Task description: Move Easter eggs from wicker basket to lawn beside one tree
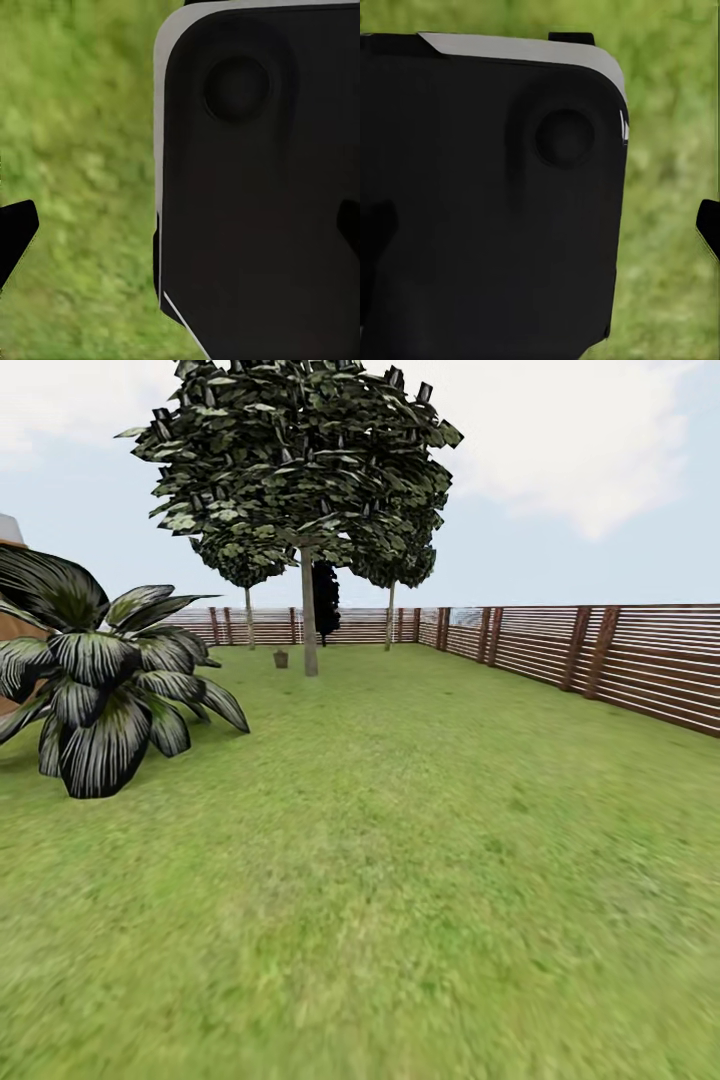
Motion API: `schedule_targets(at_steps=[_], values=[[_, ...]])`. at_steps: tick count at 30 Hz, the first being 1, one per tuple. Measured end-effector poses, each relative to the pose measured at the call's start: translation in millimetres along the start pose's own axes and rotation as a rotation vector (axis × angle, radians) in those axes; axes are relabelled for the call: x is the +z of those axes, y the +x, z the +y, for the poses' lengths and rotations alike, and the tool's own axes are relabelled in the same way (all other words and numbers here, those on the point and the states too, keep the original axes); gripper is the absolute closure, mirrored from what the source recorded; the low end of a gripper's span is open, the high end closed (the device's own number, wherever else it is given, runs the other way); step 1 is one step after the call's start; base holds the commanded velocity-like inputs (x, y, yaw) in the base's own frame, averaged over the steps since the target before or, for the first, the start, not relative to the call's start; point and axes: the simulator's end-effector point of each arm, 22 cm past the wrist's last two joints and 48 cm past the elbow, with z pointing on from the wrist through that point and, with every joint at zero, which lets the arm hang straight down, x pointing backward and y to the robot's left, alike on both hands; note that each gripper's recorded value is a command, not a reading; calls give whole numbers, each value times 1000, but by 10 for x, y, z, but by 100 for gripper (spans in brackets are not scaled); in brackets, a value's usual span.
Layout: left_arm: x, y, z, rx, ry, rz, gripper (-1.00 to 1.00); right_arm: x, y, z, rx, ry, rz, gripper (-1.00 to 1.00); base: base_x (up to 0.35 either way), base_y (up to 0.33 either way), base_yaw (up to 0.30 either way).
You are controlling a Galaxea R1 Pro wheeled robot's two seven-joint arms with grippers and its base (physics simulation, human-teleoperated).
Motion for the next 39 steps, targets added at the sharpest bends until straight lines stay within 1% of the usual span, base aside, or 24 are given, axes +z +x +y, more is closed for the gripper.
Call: schedule_targets(at_steps=[7, 15, 39], values=[[0, 0, -3, 0, 0, 0, -100, 0, -3, 2, 6, 0, -1, -100, 333, 0, -18], [0, 0, -11, 0, 1, 0, -100, 0, -4, 3, 7, 0, -2, -100, 334, 0, -184], [0, 1, -11, 0, 1, 0, -100, 0, 0, 2, 0, 0, 0, -100, 334, 0, -4]])
